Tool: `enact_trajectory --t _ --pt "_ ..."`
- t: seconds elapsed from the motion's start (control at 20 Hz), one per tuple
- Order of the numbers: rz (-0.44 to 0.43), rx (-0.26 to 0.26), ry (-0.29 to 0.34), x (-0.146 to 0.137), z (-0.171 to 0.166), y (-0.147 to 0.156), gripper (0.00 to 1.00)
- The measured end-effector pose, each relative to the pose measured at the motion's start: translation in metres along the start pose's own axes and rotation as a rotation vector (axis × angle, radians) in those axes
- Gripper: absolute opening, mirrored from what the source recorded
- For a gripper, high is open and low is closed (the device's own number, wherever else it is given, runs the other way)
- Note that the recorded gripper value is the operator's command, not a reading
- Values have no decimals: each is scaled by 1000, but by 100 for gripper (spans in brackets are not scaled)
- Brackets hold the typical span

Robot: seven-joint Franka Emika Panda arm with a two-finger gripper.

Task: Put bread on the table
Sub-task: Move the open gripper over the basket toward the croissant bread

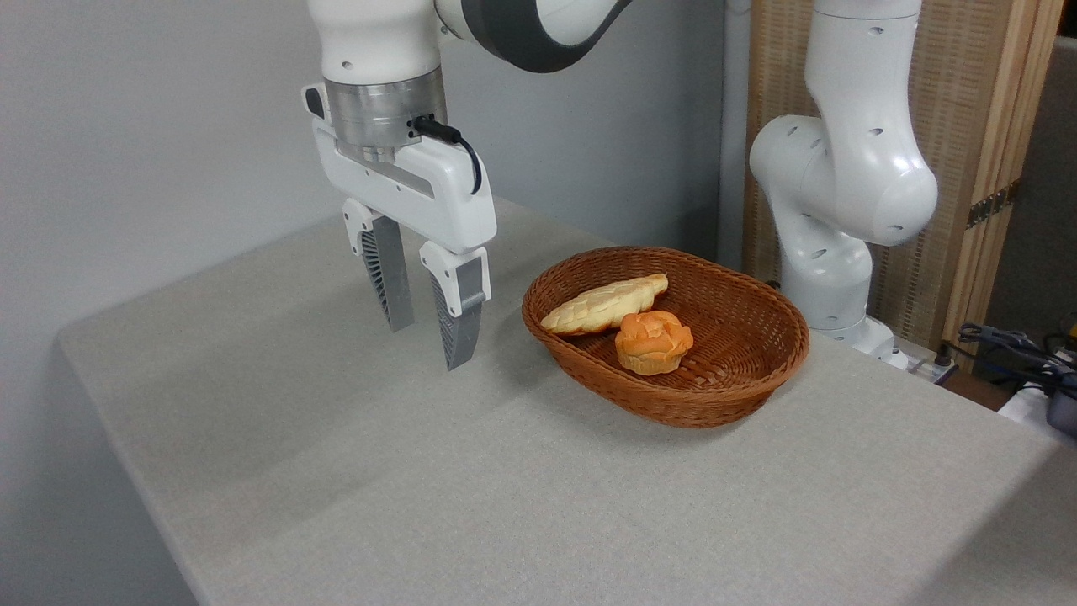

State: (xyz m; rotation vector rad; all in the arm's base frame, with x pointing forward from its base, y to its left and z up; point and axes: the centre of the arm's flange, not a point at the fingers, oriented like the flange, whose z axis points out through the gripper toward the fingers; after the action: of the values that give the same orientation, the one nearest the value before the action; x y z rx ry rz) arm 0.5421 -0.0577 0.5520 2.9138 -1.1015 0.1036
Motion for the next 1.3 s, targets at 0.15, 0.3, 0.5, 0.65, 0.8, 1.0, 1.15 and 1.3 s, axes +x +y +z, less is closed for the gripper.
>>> enact_trajectory --t 0.15,0.3,0.5,0.65,0.8,1.0,1.15,1.3 --pt "11 -30 -24 2 8 2 100" --pt "25 -40 -27 3 0 4 100" --pt "27 -41 -25 4 -3 5 100" --pt "28 -47 -32 3 -2 5 100" --pt "30 -60 -49 2 0 7 100" --pt "36 -70 -61 0 2 8 100" --pt "56 -92 -88 -5 6 13 100" --pt "100 -127 -124 -15 9 20 100"
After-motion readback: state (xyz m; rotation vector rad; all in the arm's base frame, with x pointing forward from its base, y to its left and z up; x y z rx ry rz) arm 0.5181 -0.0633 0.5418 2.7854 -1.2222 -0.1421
